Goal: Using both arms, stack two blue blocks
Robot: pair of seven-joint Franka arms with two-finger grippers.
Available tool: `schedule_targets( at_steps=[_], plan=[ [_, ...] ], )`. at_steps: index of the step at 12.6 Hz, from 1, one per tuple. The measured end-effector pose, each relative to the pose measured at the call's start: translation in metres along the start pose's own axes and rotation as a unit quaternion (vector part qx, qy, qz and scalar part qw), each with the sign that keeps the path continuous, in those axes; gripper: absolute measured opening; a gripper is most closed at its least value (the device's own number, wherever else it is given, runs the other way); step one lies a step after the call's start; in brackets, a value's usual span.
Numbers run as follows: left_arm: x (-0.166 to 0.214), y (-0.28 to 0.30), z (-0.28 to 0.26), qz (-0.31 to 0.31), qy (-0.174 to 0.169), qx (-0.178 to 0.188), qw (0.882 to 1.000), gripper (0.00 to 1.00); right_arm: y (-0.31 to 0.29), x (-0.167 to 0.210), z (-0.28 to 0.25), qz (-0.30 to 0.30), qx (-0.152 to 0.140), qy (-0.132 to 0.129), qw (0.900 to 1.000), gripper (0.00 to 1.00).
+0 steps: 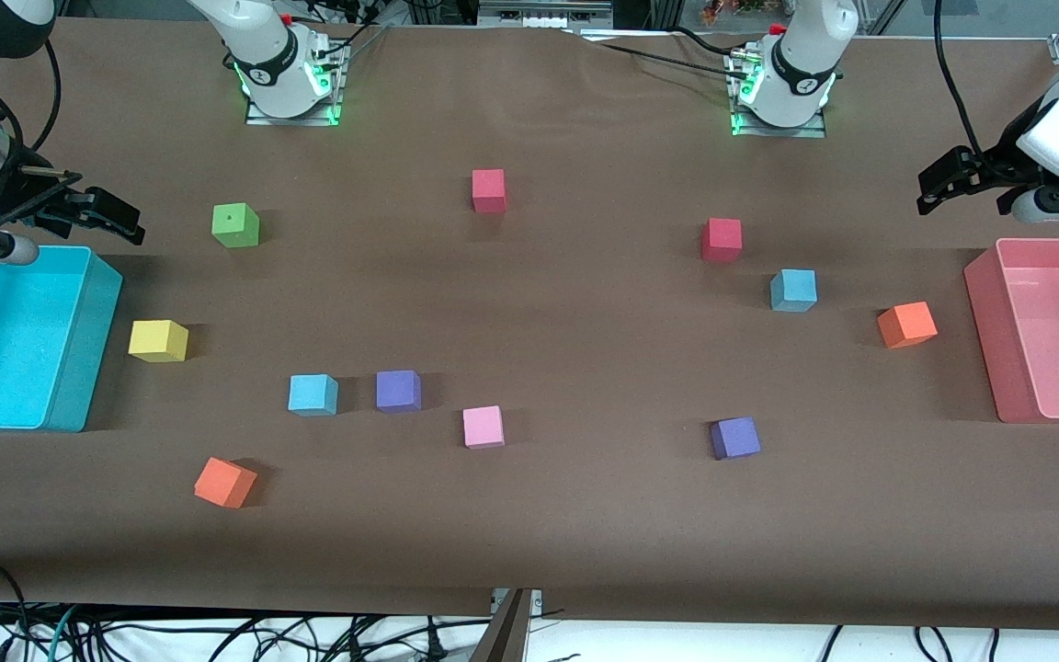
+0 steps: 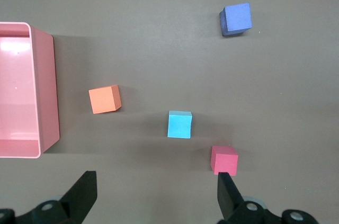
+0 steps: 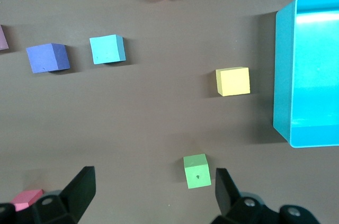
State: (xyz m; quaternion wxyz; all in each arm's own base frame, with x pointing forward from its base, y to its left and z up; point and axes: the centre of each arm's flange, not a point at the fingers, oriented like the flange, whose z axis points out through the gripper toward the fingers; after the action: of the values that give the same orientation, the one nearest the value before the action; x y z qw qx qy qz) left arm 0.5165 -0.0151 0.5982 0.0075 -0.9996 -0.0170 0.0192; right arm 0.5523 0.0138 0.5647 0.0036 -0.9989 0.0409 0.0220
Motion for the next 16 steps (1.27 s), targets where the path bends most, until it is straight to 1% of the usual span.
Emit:
schedule_targets(
  at_steps=[7,9,10,11,12,13,15,16],
  plan=[
    [0.000,-0.001,0.001,-0.001,-0.004,0.000,1.000,1.00,-0.005,0.002,0.005,-0.004,-0.001,-0.005,1.000,1.00],
    [0.000,-0.001,0.002,-0.001,-0.004,0.000,1.000,1.00,-0.005,0.004,0.015,-0.004,-0.002,-0.015,1.000,1.00],
    [0.000,-0.001,0.002,-0.001,-0.005,0.000,1.000,1.00,-0.006,0.008,0.026,-0.005,-0.002,-0.024,1.000,1.00],
    [0.000,-0.002,0.002,-0.002,-0.005,0.000,1.000,1.00,-0.008,0.015,0.040,-0.006,-0.002,-0.027,1.000,1.00],
    [0.000,-0.002,0.002,-0.002,-0.005,0.000,1.000,1.00,-0.012,0.027,0.055,-0.009,-0.001,-0.019,1.000,1.00],
    [0.000,-0.002,0.002,-0.002,-0.005,0.000,1.000,1.00,-0.022,0.041,0.072,-0.016,0.002,-0.005,1.000,1.00],
    [0.001,-0.002,0.003,-0.002,-0.006,0.000,1.000,1.00,-0.060,0.064,0.109,-0.043,0.007,0.023,0.999,1.00],
    [0.001,-0.002,0.003,-0.002,-0.007,0.000,1.000,1.00,-0.080,0.071,0.130,-0.056,0.009,0.026,0.998,1.00]
  ],
)
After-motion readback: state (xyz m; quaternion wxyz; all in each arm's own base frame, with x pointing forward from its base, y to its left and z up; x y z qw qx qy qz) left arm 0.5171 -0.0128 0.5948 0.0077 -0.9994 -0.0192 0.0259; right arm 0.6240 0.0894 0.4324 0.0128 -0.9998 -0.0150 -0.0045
